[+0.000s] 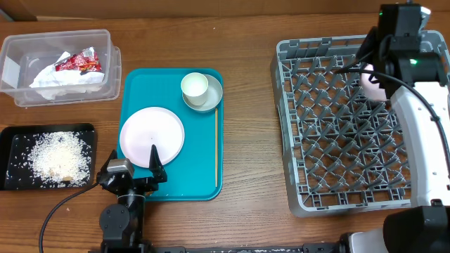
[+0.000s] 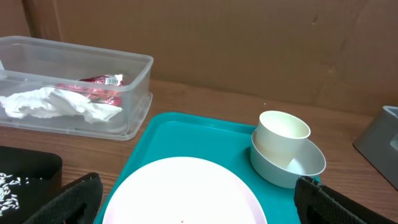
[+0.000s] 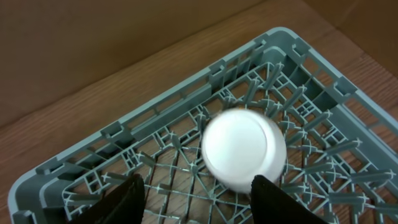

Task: Sort waste into correct bins and load items into the dishwasher
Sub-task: 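Lower the small white plate into the rack and open the right gripper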

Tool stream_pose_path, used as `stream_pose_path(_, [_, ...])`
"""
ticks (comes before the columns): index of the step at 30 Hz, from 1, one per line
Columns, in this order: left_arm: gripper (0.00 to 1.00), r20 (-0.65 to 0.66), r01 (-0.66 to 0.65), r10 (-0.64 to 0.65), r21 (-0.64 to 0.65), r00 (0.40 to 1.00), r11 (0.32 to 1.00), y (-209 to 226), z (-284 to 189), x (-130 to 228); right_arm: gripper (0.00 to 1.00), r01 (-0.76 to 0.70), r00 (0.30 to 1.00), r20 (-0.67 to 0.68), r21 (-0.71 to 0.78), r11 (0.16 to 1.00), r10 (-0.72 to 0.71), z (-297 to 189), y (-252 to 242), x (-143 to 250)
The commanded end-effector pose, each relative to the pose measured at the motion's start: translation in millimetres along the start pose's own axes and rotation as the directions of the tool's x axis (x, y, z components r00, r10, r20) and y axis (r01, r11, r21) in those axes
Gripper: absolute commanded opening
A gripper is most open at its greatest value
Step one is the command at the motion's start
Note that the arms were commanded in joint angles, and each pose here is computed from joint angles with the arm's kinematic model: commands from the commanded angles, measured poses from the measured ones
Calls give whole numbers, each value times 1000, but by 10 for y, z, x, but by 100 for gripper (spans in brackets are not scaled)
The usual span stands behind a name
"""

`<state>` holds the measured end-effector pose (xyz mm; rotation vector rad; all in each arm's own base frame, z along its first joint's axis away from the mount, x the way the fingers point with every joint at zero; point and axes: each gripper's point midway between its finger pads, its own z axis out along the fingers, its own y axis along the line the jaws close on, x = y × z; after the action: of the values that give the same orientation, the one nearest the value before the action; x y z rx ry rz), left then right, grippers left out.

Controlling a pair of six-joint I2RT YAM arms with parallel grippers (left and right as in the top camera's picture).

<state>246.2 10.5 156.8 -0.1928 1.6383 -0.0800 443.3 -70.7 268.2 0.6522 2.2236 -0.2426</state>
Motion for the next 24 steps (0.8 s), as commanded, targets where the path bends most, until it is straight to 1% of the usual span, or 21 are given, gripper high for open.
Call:
stream_pose_path(1, [100, 10, -22, 22, -7, 1000, 1000, 11, -3, -10, 57, -36, 999, 4, -2, 999, 36, 80, -55, -71])
stream_pose_path(4, [100, 10, -22, 22, -7, 1000, 1000, 11, -3, -10, 57, -46, 999, -23, 29, 999, 47, 251, -144, -21])
stream_pose_path(7, [100, 10, -22, 22, -7, 1000, 1000, 10, -3, -10, 56, -32, 996, -82, 61, 998, 37, 452, -195, 126])
stream_pose_path(8, [100, 10, -22, 22, -7, 1000, 1000, 11, -3, -10, 55, -22, 994, -108, 70, 997, 29, 498, -203, 196])
stream_pose_path(10, [100, 10, -22, 22, -7, 1000, 1000, 11, -3, -10, 49, -9, 988, -155, 61, 998, 19, 530, -185, 309])
stream_pose_path(11, [100, 10, -22, 22, -7, 1000, 1000, 10, -3, -10, 49, -8, 987, -161, 55, 998, 17, 527, -172, 325])
stream_pose_path(12, [100, 10, -22, 22, -7, 1000, 1000, 10, -3, -10, 50, -11, 985, -171, 34, 999, 17, 511, -137, 340])
stream_pose_path(14, [100, 10, -22, 22, -7, 1000, 1000, 11, -3, -10, 55, -22, 987, -161, 29, 999, 26, 505, -127, 314])
stream_pose_path(16, [100, 10, -22, 22, -7, 1000, 1000, 10, -3, -10, 56, -31, 989, -144, 34, 999, 35, 538, -146, 268])
stream_pose_path(17, [100, 10, -22, 22, -7, 1000, 1000, 10, -3, -10, 53, -36, 990, -137, 42, 998, 41, 560, -172, 248])
stream_pose_path(18, [100, 10, -22, 22, -7, 1000, 1000, 11, -3, -10, 48, -42, 990, -134, 47, 998, 48, 601, -197, 237])
stream_pose_path(21, [100, 10, -22, 22, -7, 1000, 1000, 10, -3, -10, 25, -62, 988, -138, 72, 995, 72, 765, -310, 238])
stream_pose_path(22, [100, 10, -22, 22, -7, 1000, 1000, 10, -3, -10, 19, -68, 987, -143, 82, 994, 79, 829, -350, 252])
stream_pose_path(24, [100, 10, -22, 22, -7, 1000, 1000, 11, -3, -10, 14, -76, 983, -161, 105, 992, 93, 967, -427, 307])
